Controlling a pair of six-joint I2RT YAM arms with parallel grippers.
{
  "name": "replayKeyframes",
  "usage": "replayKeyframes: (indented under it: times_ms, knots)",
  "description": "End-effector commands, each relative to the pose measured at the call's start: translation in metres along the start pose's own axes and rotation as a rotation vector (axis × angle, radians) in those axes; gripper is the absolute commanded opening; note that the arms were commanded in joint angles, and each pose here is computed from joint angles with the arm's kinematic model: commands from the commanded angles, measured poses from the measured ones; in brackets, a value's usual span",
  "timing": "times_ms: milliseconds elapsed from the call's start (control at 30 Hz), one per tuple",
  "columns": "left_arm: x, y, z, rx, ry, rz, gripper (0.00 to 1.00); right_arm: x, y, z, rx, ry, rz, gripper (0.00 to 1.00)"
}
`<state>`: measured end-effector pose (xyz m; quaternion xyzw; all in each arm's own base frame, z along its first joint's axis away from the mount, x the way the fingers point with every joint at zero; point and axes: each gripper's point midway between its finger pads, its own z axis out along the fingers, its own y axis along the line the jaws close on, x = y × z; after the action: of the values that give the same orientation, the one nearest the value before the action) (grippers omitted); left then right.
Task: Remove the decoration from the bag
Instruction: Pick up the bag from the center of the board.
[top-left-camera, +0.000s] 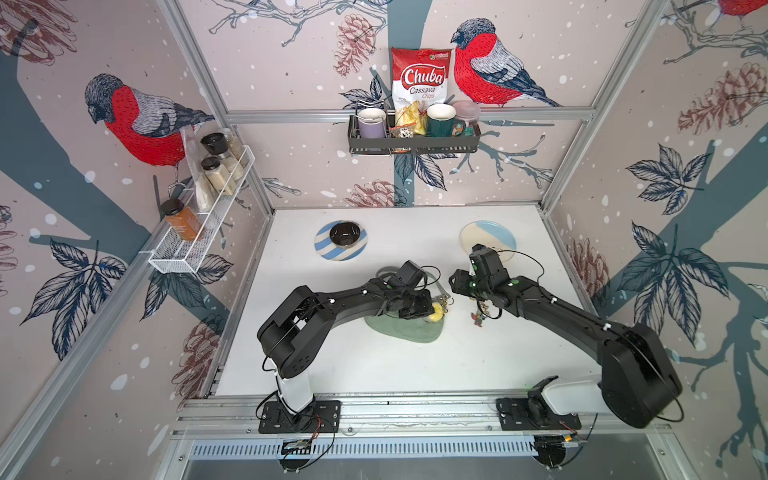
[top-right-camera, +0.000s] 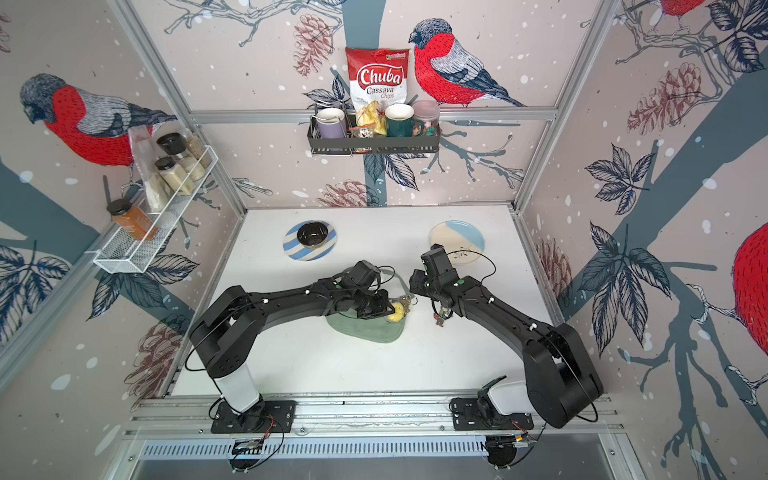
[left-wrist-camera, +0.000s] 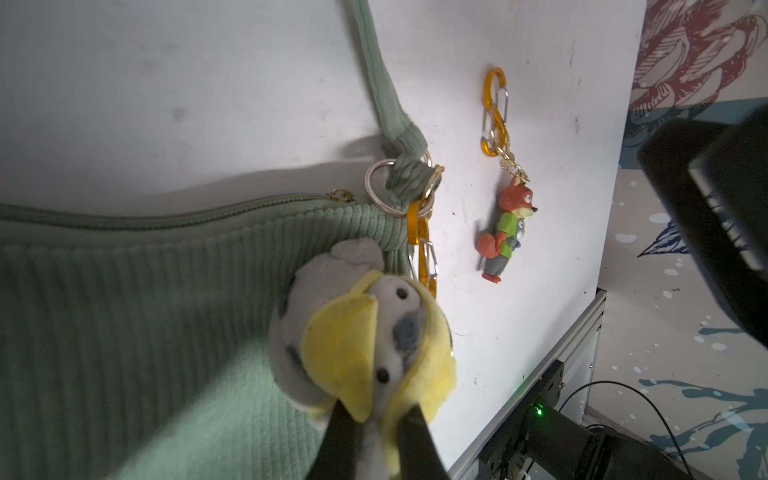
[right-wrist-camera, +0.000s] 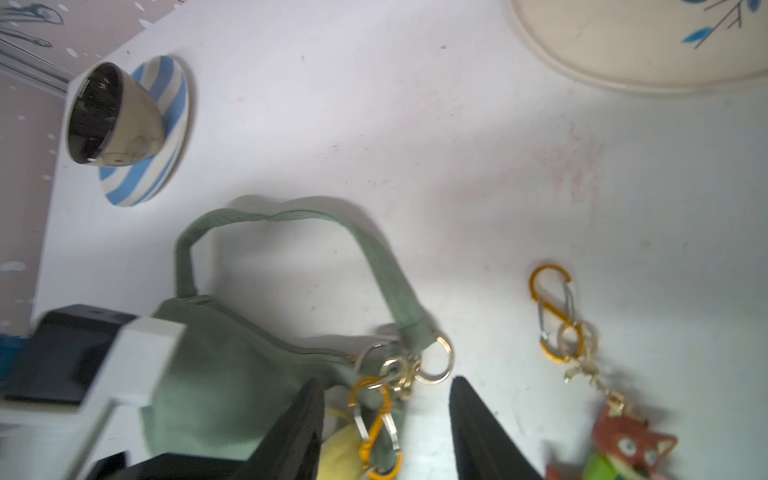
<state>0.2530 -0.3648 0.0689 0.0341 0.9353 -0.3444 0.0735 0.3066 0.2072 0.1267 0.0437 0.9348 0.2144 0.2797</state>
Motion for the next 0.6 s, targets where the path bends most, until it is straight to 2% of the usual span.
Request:
replayKeyframes:
  times_ms: [0,67,100,200,333,467,567]
  knots:
    - [0.006,-0.014,0.0,0.043,0.007,-0.004,0.31,0.029,0.003,-0.016,0.07,0.109,0.162,0.59]
    - [0.014,-0.023,-0.005,0.066,0.036,0.021,0.43,0.043,-0.001,-0.014,0.146,0.153,0.18,0.63]
    - [0.017,-0.027,-0.01,0.078,0.049,0.033,0.46,0.051,-0.01,-0.009,0.188,0.172,0.195,0.63]
    - [0.024,-0.029,-0.028,0.071,0.07,0.077,0.49,0.071,-0.026,0.001,0.201,0.199,0.282,0.62]
    - [0.027,-0.025,-0.053,0.055,0.082,0.093,0.51,0.079,-0.027,0.006,0.214,0.225,0.271,0.65]
    - [0.008,-0.025,-0.069,0.039,0.06,0.143,0.53,0.086,-0.038,0.019,0.254,0.248,0.252,0.66]
    - [-0.026,-0.031,-0.077,0.015,0.002,0.216,0.55,0.086,-0.042,0.038,0.228,0.269,0.248,0.67]
